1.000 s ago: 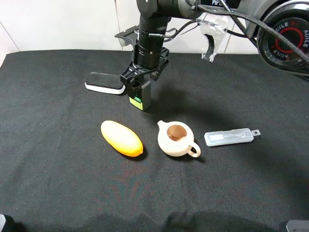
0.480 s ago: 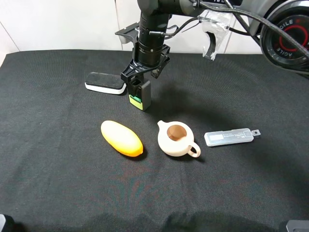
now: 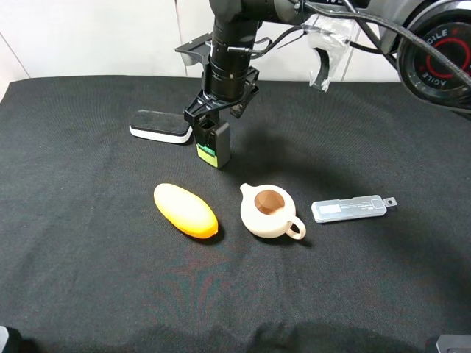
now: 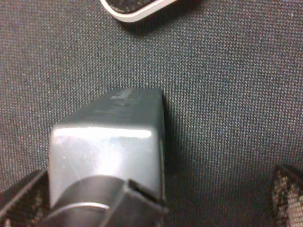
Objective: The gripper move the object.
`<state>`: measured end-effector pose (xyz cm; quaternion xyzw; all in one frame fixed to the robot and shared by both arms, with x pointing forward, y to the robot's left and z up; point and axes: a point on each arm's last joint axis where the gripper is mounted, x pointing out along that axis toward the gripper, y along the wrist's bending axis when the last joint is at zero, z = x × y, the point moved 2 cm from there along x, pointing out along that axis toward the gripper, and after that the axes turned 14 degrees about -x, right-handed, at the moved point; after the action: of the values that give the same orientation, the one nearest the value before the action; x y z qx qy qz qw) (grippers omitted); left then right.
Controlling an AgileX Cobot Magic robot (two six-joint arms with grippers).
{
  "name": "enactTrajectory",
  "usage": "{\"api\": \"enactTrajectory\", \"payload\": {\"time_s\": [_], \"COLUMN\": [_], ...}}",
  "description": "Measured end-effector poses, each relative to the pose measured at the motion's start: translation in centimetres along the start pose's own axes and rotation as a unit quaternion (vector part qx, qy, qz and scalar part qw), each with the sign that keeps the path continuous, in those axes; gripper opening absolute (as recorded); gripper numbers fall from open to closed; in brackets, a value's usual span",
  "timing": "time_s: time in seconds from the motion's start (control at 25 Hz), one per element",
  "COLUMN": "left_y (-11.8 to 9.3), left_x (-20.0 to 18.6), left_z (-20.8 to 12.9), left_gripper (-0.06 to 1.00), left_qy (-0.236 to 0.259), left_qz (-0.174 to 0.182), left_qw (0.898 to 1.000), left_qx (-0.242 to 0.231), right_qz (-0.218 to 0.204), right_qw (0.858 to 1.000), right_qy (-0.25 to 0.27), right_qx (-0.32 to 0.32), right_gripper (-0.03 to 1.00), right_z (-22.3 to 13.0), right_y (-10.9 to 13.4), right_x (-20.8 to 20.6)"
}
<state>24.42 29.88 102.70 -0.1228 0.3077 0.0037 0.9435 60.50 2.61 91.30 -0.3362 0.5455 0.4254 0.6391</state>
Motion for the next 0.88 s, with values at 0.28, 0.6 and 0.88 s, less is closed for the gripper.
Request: {"api": "enactTrajectory", "payload": {"time_s": [0.28, 0.6, 0.88], "left_y": [0.0, 0.0, 0.0], "left_x": [0.0, 0.0, 0.0], "left_z": [0.0, 0.0, 0.0], "left_gripper": [0.68, 0.68, 0.68], "left_qy": [0.0, 0.0, 0.0], "left_qz": [0.0, 0.0, 0.0], "left_qw": [1.0, 1.0, 1.0], "left_qx": [0.0, 0.0, 0.0], "right_qz": [-0.001, 0.001, 0.002], "right_qw": [1.0, 1.0, 1.0], "right_qy": [-0.003, -0.004, -0.002], "right_qx": [0.0, 0.001, 0.001], "right_gripper": [0.48, 0.3, 0.3], "right_z": [0.06, 0.08, 0.04], "right_y": [-0.02, 0.03, 0.04], "right_x": [0.0, 0.0, 0.0]}}
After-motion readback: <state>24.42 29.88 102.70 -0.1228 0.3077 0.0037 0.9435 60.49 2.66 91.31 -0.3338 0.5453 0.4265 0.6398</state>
